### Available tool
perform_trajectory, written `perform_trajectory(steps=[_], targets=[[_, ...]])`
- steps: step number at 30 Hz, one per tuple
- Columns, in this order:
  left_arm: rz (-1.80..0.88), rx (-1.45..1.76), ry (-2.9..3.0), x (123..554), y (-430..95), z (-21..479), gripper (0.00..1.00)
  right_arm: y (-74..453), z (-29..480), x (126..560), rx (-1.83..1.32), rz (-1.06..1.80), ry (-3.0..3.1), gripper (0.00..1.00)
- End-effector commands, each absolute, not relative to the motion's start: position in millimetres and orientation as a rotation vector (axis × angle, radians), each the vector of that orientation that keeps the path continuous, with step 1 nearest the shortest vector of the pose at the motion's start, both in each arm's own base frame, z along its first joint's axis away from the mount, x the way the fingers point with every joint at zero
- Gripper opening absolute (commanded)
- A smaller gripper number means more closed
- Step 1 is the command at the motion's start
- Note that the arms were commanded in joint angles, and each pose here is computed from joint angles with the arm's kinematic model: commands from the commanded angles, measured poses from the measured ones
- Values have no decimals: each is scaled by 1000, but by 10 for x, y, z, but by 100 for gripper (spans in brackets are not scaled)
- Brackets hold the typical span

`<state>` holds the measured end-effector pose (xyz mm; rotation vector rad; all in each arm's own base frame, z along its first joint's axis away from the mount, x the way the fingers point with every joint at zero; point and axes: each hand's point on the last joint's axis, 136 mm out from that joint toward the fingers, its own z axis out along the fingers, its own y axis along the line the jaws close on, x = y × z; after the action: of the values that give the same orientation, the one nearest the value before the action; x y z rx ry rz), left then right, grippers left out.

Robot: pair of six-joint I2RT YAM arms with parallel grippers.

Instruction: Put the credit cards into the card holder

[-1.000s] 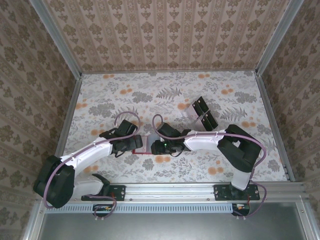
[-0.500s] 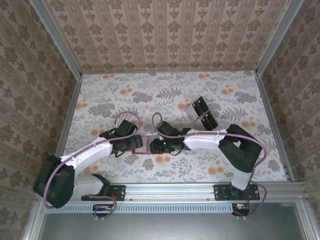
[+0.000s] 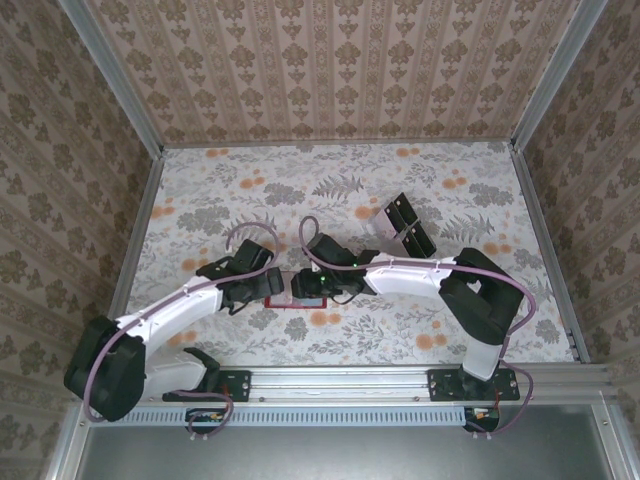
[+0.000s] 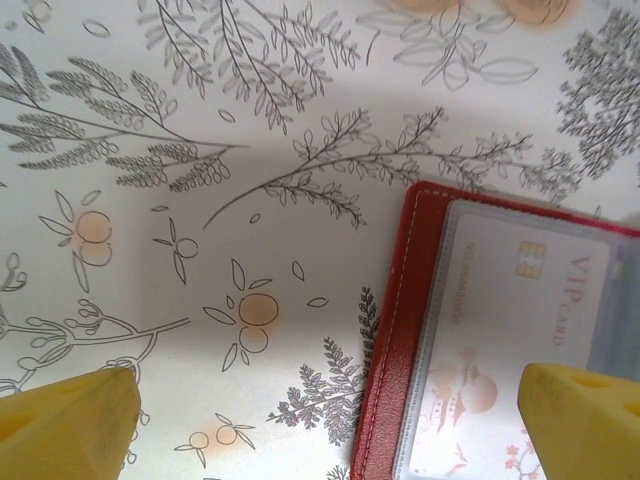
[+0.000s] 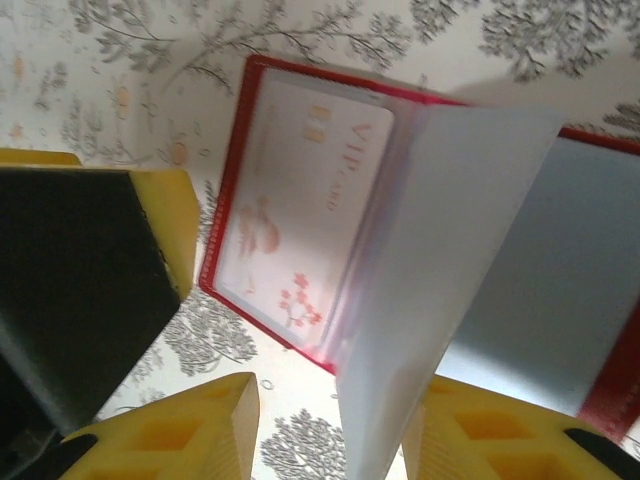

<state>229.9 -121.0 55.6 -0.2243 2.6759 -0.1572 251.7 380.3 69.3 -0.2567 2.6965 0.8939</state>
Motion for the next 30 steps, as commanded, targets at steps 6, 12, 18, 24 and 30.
perform_trajectory(steps=[6,12,18,24,30], targets=[[-110,-385,2602,2249,-934,681,100,4112,684,2550,-327,940,2720,44],[-94,-502,2510,2194,-719,819,100,4336,454,2594,-344,952,2759,44],[-105,-541,2480,2149,-628,878,100,4427,284,2624,-339,955,2788,43],[-111,-532,2496,2149,-651,837,100,4479,528,2630,-375,1024,2722,44],[-116,-482,2533,2175,-724,790,100,4358,1030,2710,-362,1086,2598,45]])
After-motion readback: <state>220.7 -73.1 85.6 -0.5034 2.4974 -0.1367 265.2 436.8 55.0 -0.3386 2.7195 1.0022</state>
